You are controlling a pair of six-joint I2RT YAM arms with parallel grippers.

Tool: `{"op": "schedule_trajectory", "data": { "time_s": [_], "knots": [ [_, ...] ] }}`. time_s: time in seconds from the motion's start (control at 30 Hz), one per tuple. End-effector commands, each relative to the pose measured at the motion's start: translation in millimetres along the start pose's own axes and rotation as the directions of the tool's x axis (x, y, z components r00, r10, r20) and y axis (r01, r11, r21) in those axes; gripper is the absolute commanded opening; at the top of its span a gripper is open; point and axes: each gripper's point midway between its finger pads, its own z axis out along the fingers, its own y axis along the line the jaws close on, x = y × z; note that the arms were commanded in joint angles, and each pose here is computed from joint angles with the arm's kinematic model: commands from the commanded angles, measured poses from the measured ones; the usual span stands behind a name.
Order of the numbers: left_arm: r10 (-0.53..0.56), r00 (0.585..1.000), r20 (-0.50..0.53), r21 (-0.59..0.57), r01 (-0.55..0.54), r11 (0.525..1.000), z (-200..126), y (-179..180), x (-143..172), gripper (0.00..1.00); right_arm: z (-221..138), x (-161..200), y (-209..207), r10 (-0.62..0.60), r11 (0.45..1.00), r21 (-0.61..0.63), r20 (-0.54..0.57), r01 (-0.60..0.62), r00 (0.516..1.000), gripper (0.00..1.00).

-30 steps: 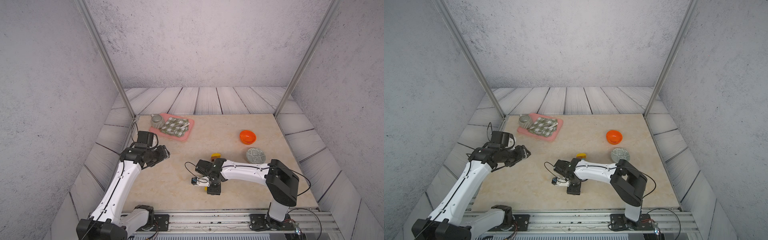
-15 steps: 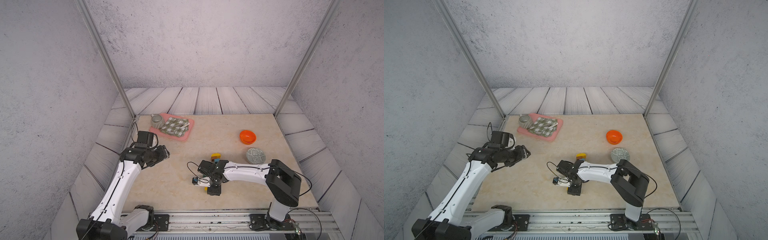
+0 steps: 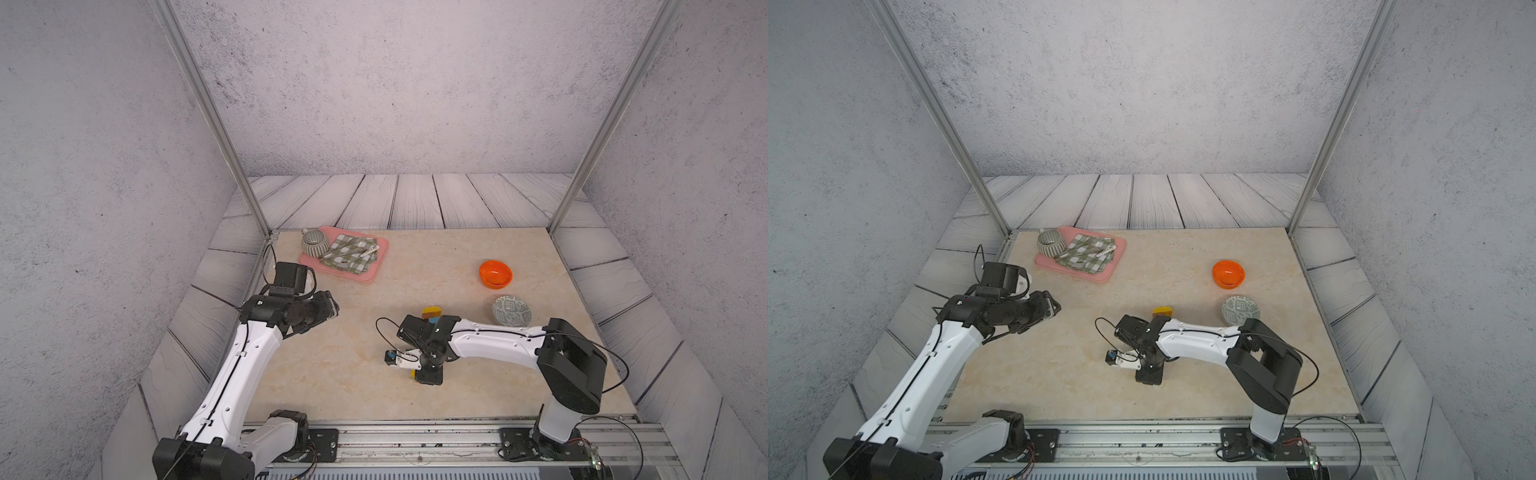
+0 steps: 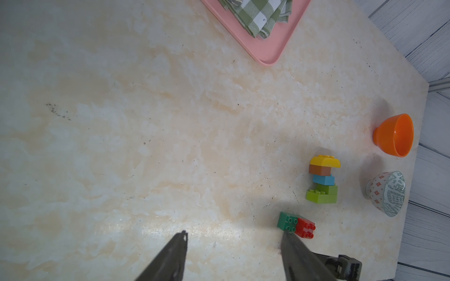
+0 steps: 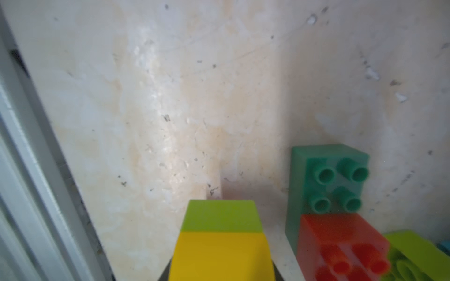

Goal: Assemble the letter s with lego
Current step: Pick up the lego brick from the center of the board, then assemble the lego brick with the lego brick.

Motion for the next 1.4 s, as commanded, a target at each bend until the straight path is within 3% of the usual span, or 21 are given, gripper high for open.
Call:
{"op": "schedule_trajectory", "data": {
  "time_s": [0.0,0.17,0.37,0.7,1.37],
  "knots": [
    [0.014,1.0,0.017,-0.009,-0.014,1.0,-5.1,0.5,-5.6,0.66,-58.8,-9.3,-5.3,-0.081,0.995,0.061,0.042,0.079,0.996,0.18],
    [0.002,1.0,0.007,0.009,-0.002,1.0,2.0,-0.5,-3.3,0.66,-90.5,-13.1,-27.4,-0.155,0.981,0.123,0.007,0.153,0.988,0.18],
    [-0.007,1.0,-0.011,0.022,0.008,1.0,8.9,0.5,2.0,0.66,-68.3,-11.4,-47.3,-0.166,0.982,0.088,-0.038,0.169,0.985,0.17],
    [-0.007,1.0,-0.012,0.024,0.008,1.0,11.4,2.7,1.3,0.66,-36.5,-21.1,-58.8,-0.131,0.991,0.011,-0.023,0.132,0.991,0.15],
    [-0.005,1.0,-0.011,0.017,0.005,1.0,9.2,4.9,1.3,0.66,-18.4,-21.1,-63.2,-0.094,0.995,-0.015,-0.003,0.094,0.996,0.13]
  ]
}}
